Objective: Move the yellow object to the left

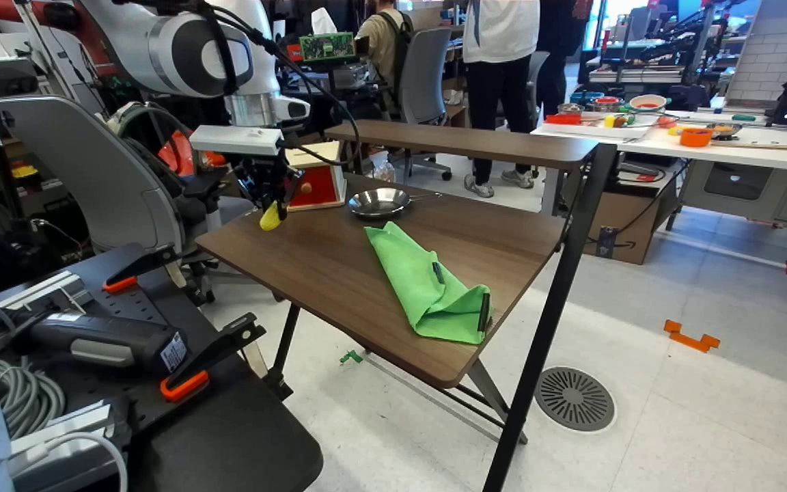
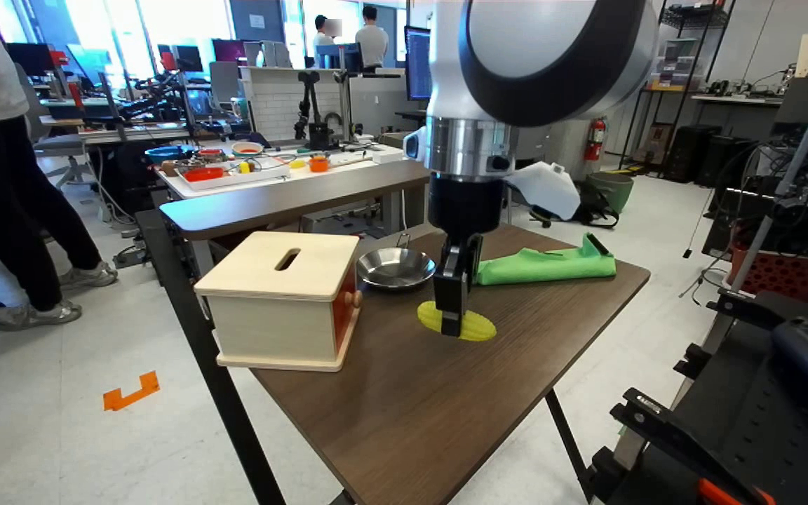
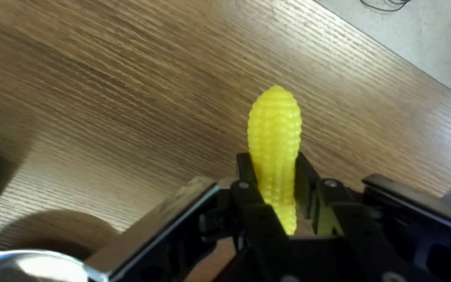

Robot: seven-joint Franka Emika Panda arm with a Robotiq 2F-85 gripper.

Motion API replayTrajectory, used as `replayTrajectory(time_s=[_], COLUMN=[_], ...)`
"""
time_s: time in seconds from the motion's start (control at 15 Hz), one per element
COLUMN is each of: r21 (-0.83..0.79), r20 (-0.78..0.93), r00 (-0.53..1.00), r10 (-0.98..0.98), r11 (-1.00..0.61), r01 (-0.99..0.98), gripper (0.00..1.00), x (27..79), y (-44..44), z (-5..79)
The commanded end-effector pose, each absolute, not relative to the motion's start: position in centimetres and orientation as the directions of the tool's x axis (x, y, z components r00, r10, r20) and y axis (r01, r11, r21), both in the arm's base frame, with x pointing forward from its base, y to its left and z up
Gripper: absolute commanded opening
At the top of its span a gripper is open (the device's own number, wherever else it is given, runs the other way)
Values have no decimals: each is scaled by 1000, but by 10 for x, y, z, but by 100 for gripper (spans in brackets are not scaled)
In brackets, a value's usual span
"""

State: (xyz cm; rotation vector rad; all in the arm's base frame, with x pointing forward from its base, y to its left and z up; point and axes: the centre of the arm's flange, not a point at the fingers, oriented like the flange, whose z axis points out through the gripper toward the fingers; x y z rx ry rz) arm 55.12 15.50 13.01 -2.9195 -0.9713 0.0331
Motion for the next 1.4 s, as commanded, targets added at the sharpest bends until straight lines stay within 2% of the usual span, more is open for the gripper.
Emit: replayTrajectory(time_s=[0.0,0.33,0.4,0.53,0.87,0.93,1.13,1.2,1.33], r21=[-78,-88,-86,-82,-52,-44,-45,-40,-29], r20=[-39,-68,-73,-80,-38,-21,6,8,10], r00=[749,730,730,730,743,747,775,762,769], r10=[661,680,679,679,668,664,632,648,639], r11=[-750,-733,-734,-734,-744,-747,-774,-761,-769], r01=[657,675,674,674,667,663,632,647,639], gripper=[7,7,53,61,97,100,100,100,100], x=[564,572,573,576,578,577,575,589,587], y=[146,137,136,134,130,128,114,126,117], z=[106,86,85,87,123,135,178,143,165])
